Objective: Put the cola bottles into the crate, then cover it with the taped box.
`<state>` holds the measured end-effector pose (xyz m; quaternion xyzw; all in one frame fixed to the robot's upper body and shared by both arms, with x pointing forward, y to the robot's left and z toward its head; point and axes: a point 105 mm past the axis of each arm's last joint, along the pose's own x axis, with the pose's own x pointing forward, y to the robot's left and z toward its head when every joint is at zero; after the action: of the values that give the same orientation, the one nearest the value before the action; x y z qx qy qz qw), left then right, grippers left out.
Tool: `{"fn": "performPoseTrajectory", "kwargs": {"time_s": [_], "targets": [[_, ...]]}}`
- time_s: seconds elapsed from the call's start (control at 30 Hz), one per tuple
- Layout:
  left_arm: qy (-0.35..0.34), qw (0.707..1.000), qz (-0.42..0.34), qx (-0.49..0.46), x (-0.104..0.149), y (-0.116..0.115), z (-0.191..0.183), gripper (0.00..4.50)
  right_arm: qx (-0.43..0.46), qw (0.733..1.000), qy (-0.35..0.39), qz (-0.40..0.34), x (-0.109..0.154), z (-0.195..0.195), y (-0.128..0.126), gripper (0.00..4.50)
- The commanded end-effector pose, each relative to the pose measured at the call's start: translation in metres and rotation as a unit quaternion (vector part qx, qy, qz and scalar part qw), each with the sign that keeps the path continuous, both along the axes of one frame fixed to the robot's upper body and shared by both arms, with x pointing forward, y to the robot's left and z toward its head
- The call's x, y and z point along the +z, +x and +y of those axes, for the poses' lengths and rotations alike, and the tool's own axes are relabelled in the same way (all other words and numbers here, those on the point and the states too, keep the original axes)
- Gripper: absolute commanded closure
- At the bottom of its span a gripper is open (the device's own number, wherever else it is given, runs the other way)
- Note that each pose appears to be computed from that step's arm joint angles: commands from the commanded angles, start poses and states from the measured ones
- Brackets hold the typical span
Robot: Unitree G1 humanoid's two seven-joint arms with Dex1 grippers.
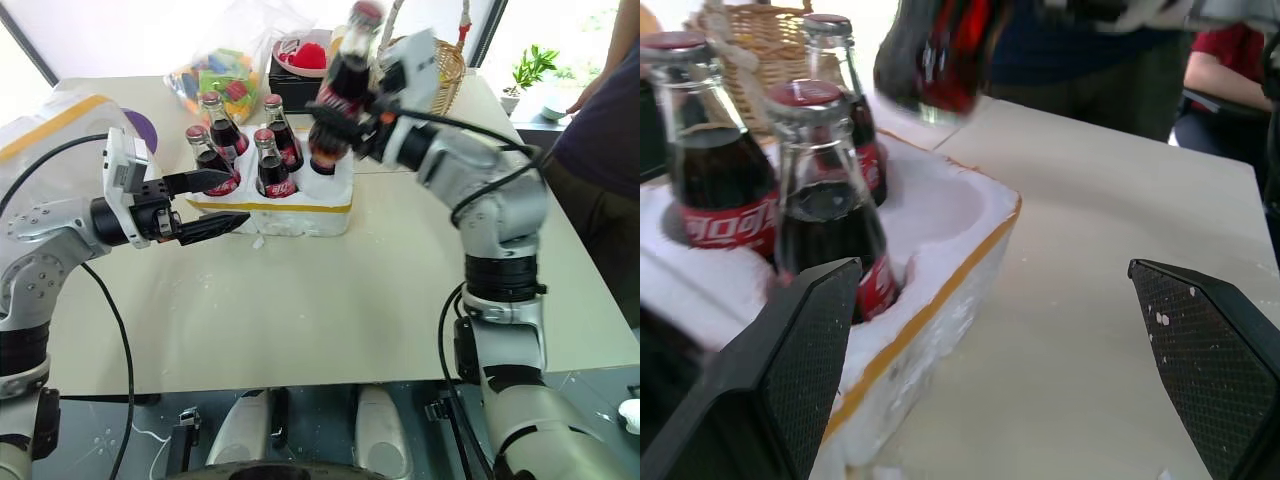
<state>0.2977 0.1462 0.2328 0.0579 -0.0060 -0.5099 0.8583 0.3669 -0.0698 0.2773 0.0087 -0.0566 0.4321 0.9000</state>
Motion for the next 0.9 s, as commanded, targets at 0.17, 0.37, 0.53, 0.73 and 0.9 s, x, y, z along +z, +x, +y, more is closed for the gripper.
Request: {"fn": "performPoseTrajectory", "kwargs": {"time_s": [0.17, 0.37, 0.53, 0.73, 0.9], "targets": [[0.000, 0.999, -0.035, 0.006, 0.015, -0.008, 0.002, 0.00, -0.046, 0.997, -0.051, -0.029, -0.017, -0.009, 0.010, 1.67], [0.002, 0.999, -0.032, 0.015, 0.013, -0.009, 0.007, 0.00, -0.066, 0.996, -0.057, -0.024, -0.023, -0.025, 0.009, 1.67], [0.002, 0.999, -0.033, 0.015, 0.013, -0.005, 0.006, 0.00, -0.069, 0.995, -0.068, -0.002, -0.037, -0.027, 0.010, 1.67], [0.003, 0.999, -0.034, 0.013, 0.013, -0.002, 0.006, 0.00, -0.081, 0.993, -0.076, 0.036, -0.061, -0.029, 0.021, 0.62], [0.006, 0.999, -0.035, 0.020, 0.014, 0.000, 0.011, 0.00, -0.094, 0.992, -0.078, 0.038, -0.061, -0.036, 0.026, 0.08]]}}
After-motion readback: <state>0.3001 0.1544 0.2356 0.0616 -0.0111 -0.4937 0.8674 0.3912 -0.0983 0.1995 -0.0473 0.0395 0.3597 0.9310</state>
